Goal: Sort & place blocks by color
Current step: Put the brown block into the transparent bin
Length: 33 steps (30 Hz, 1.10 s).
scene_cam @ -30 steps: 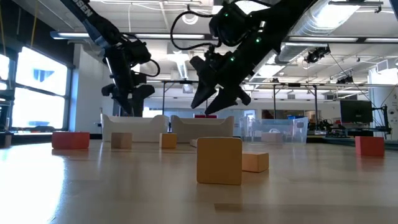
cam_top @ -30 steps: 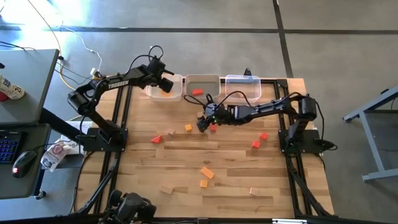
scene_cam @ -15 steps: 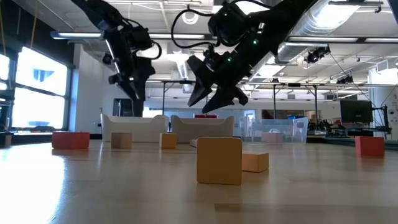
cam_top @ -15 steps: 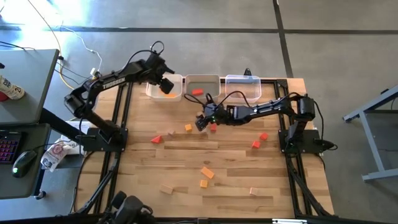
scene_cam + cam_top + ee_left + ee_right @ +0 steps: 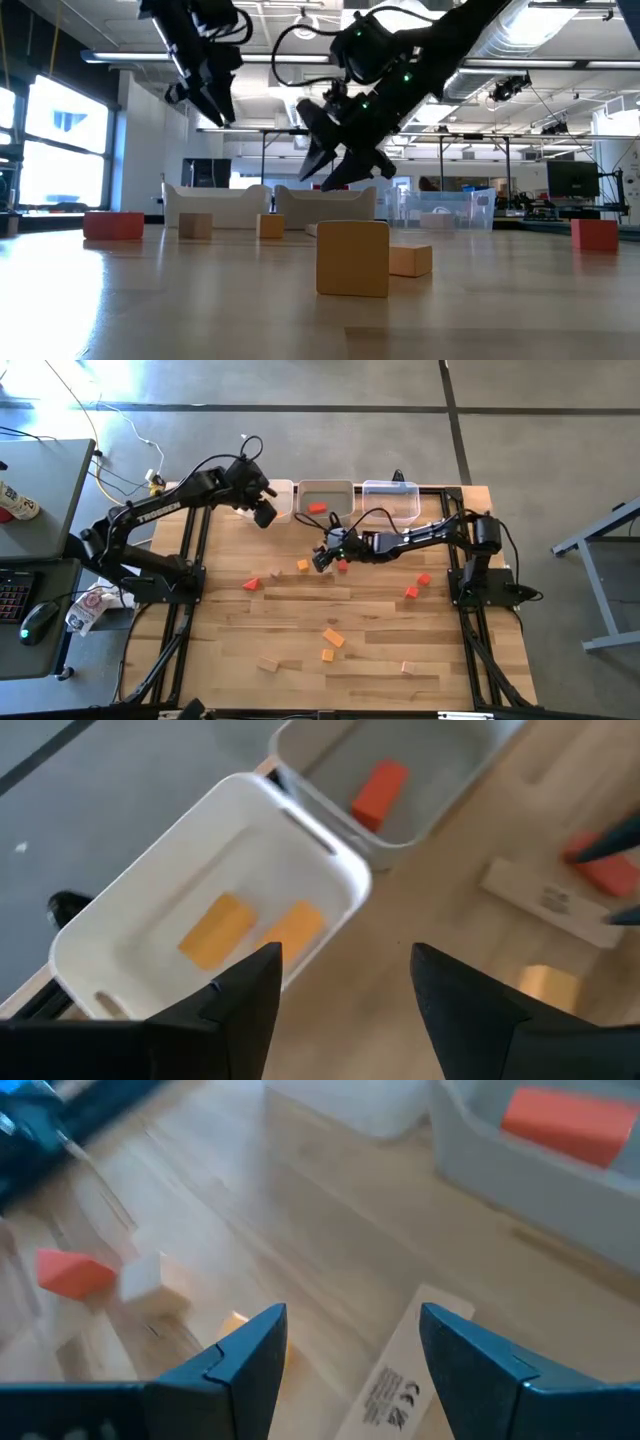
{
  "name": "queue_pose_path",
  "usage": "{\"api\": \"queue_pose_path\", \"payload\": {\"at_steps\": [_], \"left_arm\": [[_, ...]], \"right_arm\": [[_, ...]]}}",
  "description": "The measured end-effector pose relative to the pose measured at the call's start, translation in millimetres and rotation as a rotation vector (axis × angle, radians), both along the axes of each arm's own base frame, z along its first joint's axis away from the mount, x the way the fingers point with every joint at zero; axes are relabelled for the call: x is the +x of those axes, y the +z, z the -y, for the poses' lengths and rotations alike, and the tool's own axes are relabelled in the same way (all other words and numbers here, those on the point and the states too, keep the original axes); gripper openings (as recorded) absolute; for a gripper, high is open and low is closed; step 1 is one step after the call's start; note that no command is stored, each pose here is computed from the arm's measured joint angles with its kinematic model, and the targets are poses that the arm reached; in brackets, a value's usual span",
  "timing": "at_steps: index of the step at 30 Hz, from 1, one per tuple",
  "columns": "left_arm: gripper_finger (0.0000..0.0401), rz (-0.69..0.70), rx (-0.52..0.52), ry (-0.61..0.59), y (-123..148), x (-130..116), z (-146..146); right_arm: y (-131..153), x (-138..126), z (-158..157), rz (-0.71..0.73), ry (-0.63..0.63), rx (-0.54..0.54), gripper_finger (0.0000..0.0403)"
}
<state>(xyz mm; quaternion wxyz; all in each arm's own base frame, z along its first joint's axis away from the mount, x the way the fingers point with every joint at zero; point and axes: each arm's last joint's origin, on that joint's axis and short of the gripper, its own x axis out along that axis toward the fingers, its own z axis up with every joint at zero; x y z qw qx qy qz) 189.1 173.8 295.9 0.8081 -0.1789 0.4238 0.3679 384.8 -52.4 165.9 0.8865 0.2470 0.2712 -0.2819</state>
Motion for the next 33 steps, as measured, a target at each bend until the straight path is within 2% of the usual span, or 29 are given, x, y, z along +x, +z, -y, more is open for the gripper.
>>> {"api": "queue_pose_path", "payload": {"at_steps": [9,20,33], "left_arm": [[0.0209,0.004,0.015,-0.063,3.1,9.9,15.5],[0.0209,-0.005,0.028,-0.037,3.2,10.0,15.7],[0.0209,-0.007,0.034,-0.033,3.2,10.0,15.3]], "right_arm": [[-24.5,3.6,-0.7,-0.047,-0.022,0.044,0.0216],[-32.4,0.9,-0.1,-0.104,-0.063,0.015,0.0216],[-51.5,4.2,-0.5,-0.121,-0.06,0.053,0.0216]]}}
